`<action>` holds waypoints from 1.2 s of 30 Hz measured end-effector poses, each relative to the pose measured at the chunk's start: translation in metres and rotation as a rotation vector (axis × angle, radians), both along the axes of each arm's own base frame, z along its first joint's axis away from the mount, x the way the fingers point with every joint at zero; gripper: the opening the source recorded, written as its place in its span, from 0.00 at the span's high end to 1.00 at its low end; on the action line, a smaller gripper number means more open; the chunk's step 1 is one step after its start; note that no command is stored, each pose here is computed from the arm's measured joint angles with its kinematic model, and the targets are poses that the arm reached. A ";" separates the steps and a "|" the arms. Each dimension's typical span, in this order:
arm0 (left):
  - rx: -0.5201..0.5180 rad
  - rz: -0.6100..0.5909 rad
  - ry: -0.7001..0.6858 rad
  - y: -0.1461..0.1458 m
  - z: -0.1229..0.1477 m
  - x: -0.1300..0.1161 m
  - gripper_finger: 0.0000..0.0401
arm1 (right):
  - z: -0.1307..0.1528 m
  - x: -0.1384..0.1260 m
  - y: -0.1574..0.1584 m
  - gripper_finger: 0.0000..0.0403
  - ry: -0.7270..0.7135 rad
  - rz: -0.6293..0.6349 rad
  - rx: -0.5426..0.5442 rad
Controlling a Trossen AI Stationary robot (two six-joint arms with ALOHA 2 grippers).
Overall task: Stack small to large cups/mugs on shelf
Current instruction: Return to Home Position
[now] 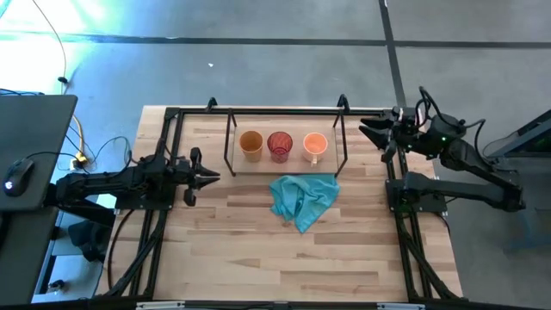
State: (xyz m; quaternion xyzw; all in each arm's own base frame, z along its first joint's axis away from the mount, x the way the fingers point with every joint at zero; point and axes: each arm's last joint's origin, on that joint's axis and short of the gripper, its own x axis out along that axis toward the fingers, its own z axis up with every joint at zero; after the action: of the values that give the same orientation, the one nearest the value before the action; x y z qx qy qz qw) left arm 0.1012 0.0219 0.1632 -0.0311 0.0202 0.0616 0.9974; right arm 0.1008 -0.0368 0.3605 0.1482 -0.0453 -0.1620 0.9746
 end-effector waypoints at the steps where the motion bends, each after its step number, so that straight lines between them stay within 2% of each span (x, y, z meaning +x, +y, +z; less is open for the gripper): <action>1: 0.005 -0.010 -0.015 0.000 0.002 0.000 0.88 | 0.000 0.000 0.000 0.65 0.000 0.000 0.000; 9: 0.062 -0.015 -0.120 -0.002 0.011 -0.006 0.88 | 0.000 0.000 0.000 0.65 -0.004 0.012 0.013; 20: 0.032 -0.013 -0.077 -0.002 0.006 -0.006 0.88 | 0.000 0.000 0.001 0.65 0.000 0.019 -0.003; 31: 0.019 0.096 -0.052 0.001 0.004 -0.006 0.88 | 0.000 0.000 0.001 0.65 0.003 0.020 -0.008; 36: 0.018 0.100 -0.052 0.001 0.004 -0.006 0.88 | 0.000 0.000 0.001 0.65 0.001 0.039 -0.003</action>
State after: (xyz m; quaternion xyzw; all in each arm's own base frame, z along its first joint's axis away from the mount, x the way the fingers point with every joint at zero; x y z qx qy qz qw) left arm 0.0950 0.0233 0.1670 -0.0244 -0.0078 0.1106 0.9935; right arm 0.1010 -0.0356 0.3604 0.1477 -0.0421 -0.1427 0.9778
